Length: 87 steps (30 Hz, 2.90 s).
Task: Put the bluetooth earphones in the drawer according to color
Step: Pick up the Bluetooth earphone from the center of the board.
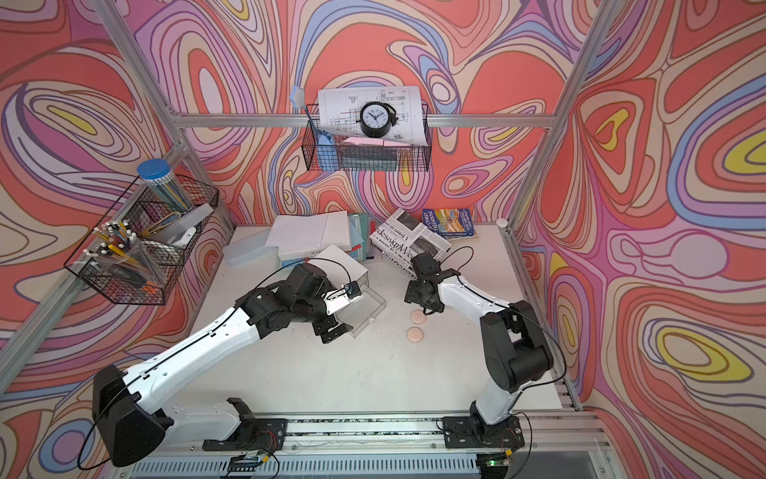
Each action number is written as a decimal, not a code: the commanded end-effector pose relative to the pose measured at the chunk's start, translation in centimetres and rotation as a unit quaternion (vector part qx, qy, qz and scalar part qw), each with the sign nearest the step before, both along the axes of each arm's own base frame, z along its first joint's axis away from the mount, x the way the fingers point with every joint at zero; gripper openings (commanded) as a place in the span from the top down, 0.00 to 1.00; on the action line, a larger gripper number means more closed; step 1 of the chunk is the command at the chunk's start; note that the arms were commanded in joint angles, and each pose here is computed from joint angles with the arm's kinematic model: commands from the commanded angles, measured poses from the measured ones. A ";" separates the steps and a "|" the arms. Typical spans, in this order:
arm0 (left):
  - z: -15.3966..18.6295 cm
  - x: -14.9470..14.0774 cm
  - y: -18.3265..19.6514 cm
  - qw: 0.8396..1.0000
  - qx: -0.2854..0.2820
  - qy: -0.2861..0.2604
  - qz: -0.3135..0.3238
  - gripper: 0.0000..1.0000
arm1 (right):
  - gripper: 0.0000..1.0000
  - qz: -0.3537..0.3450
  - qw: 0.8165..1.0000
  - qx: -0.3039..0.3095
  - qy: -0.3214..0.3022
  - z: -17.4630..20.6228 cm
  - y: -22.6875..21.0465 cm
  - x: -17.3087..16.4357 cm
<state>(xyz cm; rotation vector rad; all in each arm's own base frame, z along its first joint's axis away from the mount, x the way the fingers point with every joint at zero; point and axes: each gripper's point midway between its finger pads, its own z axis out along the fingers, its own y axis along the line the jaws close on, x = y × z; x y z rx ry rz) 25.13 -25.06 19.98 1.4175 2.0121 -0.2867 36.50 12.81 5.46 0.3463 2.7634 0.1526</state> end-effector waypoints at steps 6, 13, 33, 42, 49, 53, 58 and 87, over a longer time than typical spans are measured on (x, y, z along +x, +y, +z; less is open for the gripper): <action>-1.0 -0.4 -0.3 1.000 0.031 0.004 -0.006 0.01 | 0.20 0.025 0.999 -0.013 0.026 -1.5 0.2 -0.4; -1.3 -1.1 -0.8 0.999 0.035 0.007 -0.022 0.02 | 0.20 0.029 0.997 -0.032 0.060 -2.9 -0.7 -2.2; -0.8 -1.4 -0.9 0.999 0.023 0.003 -0.027 0.02 | 0.30 0.046 0.994 -0.009 0.099 -5.0 0.1 -3.9; -0.4 -1.4 -0.7 0.999 0.023 -0.003 -0.025 0.01 | 0.25 0.055 0.990 -0.026 0.123 -4.9 -0.7 -6.0; -0.6 -1.5 -0.8 0.999 0.021 -0.001 -0.027 0.01 | 0.27 0.061 0.990 -0.032 0.126 -4.7 -0.8 -6.0; -0.7 -1.4 -0.8 0.999 0.024 0.001 -0.026 0.01 | 0.31 0.070 0.987 -0.034 0.138 -5.1 -0.6 -6.1; -0.8 -1.3 -0.4 0.999 0.035 -0.006 -0.022 0.02 | 0.34 0.072 0.987 -0.031 0.141 -5.2 -0.4 -5.9; -0.7 -1.4 -0.6 0.999 0.029 -0.001 -0.025 0.01 | 0.37 0.068 0.989 -0.045 0.122 -5.8 -0.7 -4.9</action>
